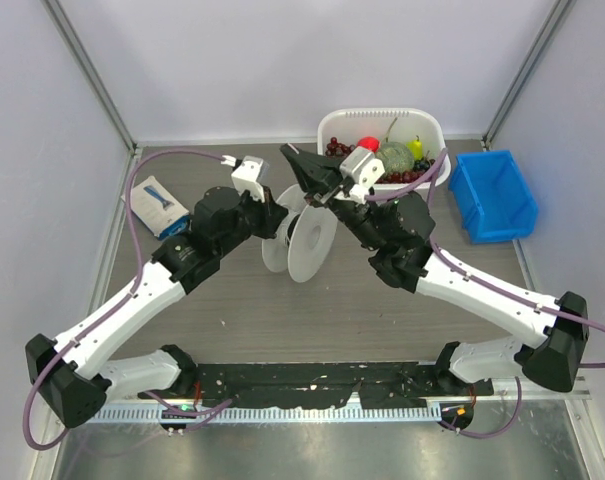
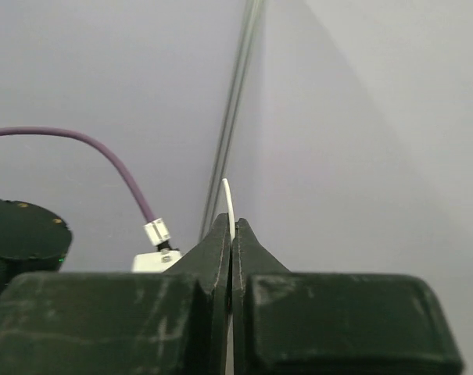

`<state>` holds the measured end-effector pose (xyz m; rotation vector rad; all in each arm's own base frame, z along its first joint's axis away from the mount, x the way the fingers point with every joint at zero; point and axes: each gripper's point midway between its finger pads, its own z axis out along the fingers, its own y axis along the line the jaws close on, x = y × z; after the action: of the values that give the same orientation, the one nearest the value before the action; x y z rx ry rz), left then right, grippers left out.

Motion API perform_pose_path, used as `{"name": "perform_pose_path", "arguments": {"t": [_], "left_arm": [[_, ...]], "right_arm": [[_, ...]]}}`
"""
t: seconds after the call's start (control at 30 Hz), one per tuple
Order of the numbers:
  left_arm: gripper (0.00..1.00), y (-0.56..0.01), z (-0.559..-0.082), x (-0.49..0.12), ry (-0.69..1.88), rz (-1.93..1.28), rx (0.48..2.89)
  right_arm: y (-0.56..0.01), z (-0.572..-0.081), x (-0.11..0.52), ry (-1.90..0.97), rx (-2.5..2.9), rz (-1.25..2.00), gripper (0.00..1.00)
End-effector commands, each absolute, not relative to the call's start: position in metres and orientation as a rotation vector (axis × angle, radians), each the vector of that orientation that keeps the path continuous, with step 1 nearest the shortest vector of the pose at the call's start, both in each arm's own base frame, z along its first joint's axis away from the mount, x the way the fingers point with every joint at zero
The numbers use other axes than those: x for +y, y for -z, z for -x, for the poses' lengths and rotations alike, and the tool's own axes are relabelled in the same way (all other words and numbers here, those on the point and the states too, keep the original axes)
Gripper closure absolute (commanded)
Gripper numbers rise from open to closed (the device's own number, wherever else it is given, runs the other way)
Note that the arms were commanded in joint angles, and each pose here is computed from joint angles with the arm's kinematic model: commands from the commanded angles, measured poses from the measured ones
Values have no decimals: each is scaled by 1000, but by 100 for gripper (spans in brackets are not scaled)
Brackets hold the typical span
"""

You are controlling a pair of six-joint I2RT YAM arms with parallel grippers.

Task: Wrap the cables

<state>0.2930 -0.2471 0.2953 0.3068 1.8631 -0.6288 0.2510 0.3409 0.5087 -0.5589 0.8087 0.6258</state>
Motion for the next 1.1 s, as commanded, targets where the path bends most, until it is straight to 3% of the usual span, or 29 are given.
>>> {"name": "perform_pose_path", "arguments": {"t": [0.0,0.47,0.93,1.07], "left_arm": [[100,-354,-281,-258,779,-328,1649],[100,-348,-227,-289,952,-653,1551],[100,-303,-232,-279,631,-813,1530],[100,-312,-251,-263,479,-715,1517]], "right_arm": [[-546,-259,308,-584,750,434,99],[-557,-309,281,-520,787,345,99],[-588,-325,249,-500,776,309,99],[-579,-322,248,-506,808,329,99]]}}
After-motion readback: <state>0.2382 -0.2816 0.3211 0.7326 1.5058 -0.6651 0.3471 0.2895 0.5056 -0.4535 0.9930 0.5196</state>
